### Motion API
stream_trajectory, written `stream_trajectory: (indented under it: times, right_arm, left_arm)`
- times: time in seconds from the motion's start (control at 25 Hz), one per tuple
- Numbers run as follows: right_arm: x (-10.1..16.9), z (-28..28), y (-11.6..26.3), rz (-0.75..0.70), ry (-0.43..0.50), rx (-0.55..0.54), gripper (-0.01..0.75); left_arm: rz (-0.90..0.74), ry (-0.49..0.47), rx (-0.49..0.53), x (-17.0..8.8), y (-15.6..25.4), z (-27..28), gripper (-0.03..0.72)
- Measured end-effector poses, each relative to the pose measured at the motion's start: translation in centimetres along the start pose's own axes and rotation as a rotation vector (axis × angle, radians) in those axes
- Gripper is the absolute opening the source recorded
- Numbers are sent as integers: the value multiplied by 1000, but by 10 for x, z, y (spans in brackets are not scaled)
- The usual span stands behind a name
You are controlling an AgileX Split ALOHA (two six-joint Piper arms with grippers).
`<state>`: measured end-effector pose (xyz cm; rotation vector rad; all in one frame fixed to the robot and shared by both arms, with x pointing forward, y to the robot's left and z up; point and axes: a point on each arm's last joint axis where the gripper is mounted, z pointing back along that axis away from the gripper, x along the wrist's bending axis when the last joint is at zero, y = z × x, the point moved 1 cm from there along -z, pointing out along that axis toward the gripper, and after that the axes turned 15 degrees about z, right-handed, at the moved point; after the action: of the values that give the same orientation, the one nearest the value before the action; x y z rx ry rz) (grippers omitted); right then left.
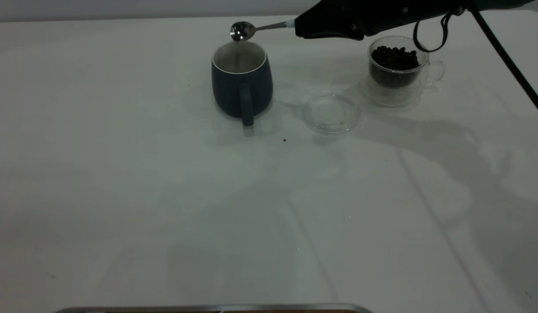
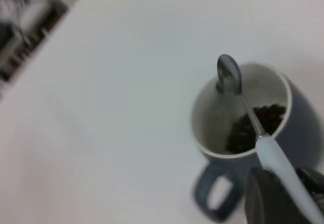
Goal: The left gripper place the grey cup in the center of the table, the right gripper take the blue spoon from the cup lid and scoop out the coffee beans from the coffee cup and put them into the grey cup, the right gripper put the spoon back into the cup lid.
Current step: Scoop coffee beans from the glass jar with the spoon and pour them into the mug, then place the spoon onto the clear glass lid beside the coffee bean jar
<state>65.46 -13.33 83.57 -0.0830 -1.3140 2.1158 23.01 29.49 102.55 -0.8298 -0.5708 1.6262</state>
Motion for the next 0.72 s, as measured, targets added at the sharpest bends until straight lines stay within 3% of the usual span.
stream_trajectory:
  times: [0.16, 0.4, 0.52, 0.72]
  right_arm:
    - [-2, 0, 1, 134, 15, 11, 105]
    - [2, 8, -13, 103, 19, -1, 105]
    - [11, 32, -33, -21, -19, -31, 105]
    - [12, 79, -37, -391, -22, -36, 105]
  left_arm:
    - [0, 0, 0, 0, 0, 0, 530]
    - [0, 0, 0, 0, 0, 0, 530]
    - [0, 0, 0, 0, 0, 0, 530]
    - [0, 0, 0, 0, 0, 0, 530]
